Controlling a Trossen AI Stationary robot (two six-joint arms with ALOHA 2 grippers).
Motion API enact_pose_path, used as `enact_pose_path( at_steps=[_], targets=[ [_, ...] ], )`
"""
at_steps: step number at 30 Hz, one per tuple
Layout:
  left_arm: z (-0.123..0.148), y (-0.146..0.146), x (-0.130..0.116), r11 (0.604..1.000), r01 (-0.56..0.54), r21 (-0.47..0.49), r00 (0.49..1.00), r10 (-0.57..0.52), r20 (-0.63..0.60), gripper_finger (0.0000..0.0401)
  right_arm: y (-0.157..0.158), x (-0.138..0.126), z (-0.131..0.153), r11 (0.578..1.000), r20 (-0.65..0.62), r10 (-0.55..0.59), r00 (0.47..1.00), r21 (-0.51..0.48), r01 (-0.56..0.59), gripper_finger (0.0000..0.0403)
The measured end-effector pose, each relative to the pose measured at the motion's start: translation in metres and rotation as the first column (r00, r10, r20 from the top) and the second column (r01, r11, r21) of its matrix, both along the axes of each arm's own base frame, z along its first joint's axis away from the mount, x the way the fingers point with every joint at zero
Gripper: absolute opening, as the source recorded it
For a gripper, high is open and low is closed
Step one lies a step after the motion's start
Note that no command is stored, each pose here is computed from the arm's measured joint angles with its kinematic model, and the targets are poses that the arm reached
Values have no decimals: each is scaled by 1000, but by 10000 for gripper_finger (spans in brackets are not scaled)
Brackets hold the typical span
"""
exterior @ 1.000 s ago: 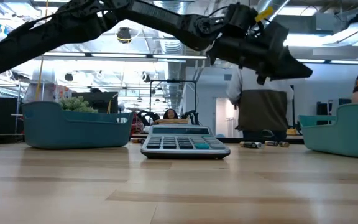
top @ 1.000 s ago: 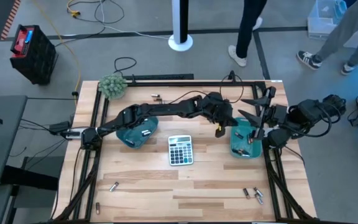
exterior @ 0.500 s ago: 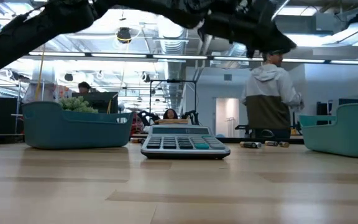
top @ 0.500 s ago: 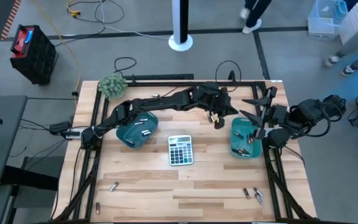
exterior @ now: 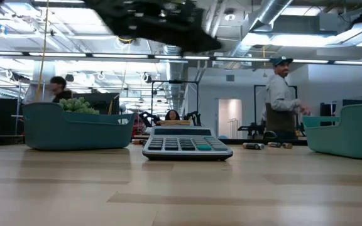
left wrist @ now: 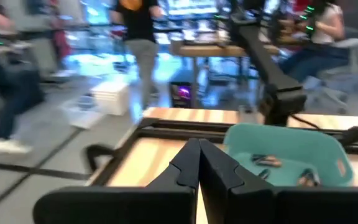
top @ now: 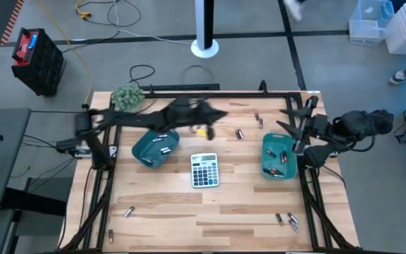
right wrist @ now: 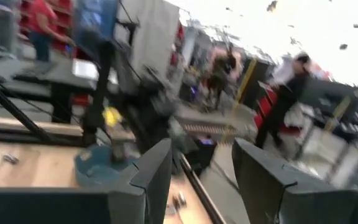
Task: Sort batteries
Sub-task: Put the brown/black battery into the green bin
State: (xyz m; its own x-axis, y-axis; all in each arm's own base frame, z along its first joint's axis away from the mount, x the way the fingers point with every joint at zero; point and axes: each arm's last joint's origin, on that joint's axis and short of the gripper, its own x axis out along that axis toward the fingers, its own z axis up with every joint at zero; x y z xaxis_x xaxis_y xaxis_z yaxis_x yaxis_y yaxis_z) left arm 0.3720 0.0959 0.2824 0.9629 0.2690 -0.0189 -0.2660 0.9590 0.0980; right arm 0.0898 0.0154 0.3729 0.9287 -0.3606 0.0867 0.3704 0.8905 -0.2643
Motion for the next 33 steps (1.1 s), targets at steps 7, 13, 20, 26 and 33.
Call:
enact_pose_path(
  at_steps=[7, 13, 20, 26, 33],
  targets=[
    [-4, -23, -100, 983, -182, -9, 981, 183, 63, 0, -7, 18, -12, 989, -82, -123, 989, 74, 129, 185],
    [-3, -39, -159, 965, -256, -55, 957, 261, 128, 0, -11, 49, -26, 969, -181, -209, 961, 93, 228, 185],
    [-12, -44, -187, 948, -305, -90, 953, 303, -30, 0, -6, 92, -65, 963, -309, -220, 925, 86, 257, 185],
    [-13, -44, -186, 951, -305, -45, 952, 303, -53, 0, -17, 119, -93, 964, -321, -183, 929, 127, 234, 185],
    [-13, -40, -187, 938, -344, -46, 938, 342, -50, 0, -78, 134, -103, 845, -484, -221, 846, 338, 414, 185]
  ],
)
